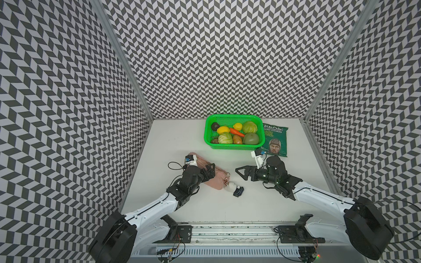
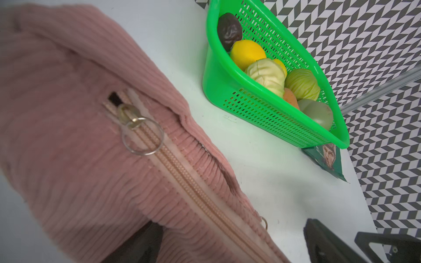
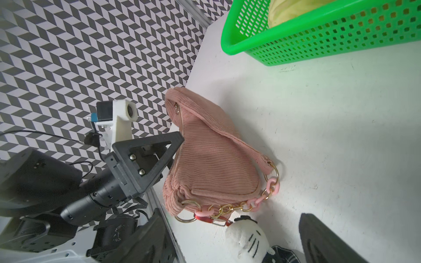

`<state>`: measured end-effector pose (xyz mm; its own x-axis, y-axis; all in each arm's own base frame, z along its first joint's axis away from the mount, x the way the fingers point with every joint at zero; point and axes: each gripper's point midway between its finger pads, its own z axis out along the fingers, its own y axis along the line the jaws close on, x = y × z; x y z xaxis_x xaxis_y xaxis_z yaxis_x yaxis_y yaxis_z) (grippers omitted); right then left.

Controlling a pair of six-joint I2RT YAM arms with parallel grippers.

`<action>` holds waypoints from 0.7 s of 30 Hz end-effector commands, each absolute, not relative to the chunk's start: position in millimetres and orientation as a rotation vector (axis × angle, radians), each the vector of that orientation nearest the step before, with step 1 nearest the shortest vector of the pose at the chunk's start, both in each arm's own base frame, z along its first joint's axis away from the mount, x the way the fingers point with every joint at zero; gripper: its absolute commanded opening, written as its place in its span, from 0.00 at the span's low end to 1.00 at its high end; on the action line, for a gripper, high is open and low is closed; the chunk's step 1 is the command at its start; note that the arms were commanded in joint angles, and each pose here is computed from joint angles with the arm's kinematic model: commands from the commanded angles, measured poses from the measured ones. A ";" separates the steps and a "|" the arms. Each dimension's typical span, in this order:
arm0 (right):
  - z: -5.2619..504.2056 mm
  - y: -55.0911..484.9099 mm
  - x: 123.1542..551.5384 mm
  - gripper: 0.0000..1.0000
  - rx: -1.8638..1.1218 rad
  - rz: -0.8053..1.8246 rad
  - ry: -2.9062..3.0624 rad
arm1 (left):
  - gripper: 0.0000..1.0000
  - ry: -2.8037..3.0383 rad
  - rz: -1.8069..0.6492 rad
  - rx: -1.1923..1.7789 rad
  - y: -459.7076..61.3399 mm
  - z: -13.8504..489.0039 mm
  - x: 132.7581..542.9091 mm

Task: Remove the decoration from the bag
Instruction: Adjust the bag at the center of the board.

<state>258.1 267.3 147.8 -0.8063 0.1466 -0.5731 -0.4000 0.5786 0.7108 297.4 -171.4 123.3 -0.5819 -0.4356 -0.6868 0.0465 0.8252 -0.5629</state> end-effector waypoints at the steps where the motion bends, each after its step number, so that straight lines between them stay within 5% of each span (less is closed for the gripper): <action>1: 164.3 276.5 269.3 0.95 -0.290 1.175 2.121 | 1.00 2.015 -0.730 -0.198 -195.7 155.0 324.4; 9: 160.8 280.8 271.1 0.95 -0.357 1.150 2.119 | 1.00 2.029 -0.691 -0.150 -208.8 170.5 351.5; 21: 150.1 287.6 254.5 0.95 -0.371 1.196 2.152 | 1.00 2.114 -0.785 -0.169 -188.3 162.5 293.6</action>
